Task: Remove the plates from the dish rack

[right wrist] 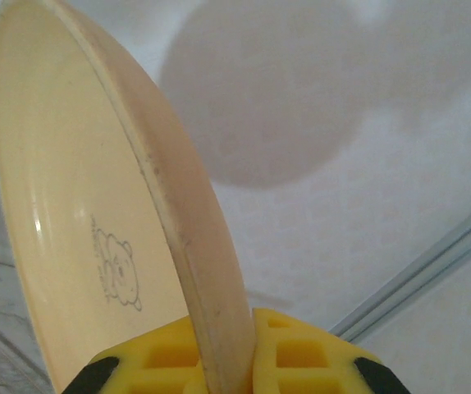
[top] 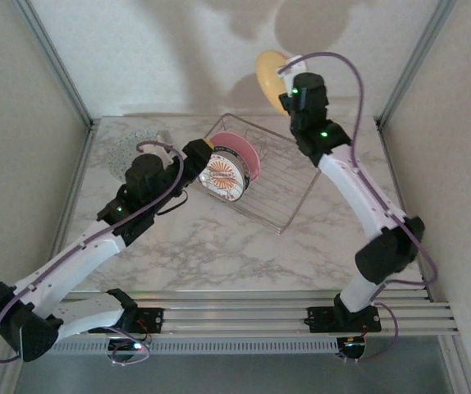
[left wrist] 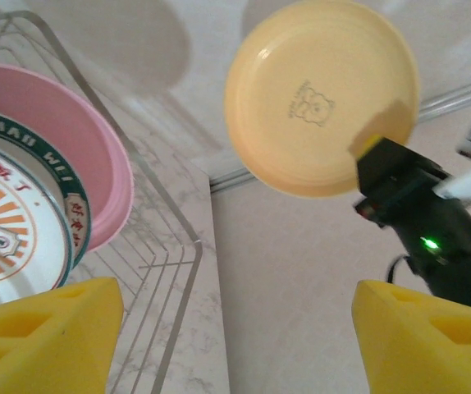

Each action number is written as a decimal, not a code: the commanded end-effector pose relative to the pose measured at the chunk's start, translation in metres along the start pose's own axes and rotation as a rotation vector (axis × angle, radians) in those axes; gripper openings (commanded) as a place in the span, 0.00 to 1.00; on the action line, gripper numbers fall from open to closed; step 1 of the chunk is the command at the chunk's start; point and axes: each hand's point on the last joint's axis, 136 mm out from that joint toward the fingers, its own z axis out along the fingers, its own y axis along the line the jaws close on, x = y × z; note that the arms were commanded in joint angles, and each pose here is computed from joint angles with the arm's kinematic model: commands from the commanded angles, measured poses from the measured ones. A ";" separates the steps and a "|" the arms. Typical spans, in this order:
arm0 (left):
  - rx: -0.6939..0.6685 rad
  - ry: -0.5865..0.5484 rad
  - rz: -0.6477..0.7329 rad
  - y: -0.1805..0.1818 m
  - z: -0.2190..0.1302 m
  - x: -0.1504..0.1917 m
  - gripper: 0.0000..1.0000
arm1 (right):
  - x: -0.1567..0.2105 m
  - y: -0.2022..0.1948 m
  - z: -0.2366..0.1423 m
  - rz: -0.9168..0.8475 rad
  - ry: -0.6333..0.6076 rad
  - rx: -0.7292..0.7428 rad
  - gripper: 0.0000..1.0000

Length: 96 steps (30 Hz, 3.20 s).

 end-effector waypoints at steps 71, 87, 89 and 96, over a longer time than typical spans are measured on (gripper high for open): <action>-0.677 -0.149 -0.519 0.276 -0.147 0.026 0.00 | 0.018 0.160 -0.249 0.007 -0.144 -1.221 0.86; -0.750 -0.050 -0.519 0.334 -0.126 0.059 0.00 | 0.023 0.177 -0.258 0.018 -0.147 -1.280 0.86; -0.759 -0.036 -0.517 0.338 -0.126 0.063 0.00 | 0.024 0.178 -0.258 0.021 -0.142 -1.281 0.86; -0.787 0.004 -0.520 0.350 -0.127 0.075 0.03 | 0.025 0.184 -0.256 0.024 -0.128 -1.284 0.86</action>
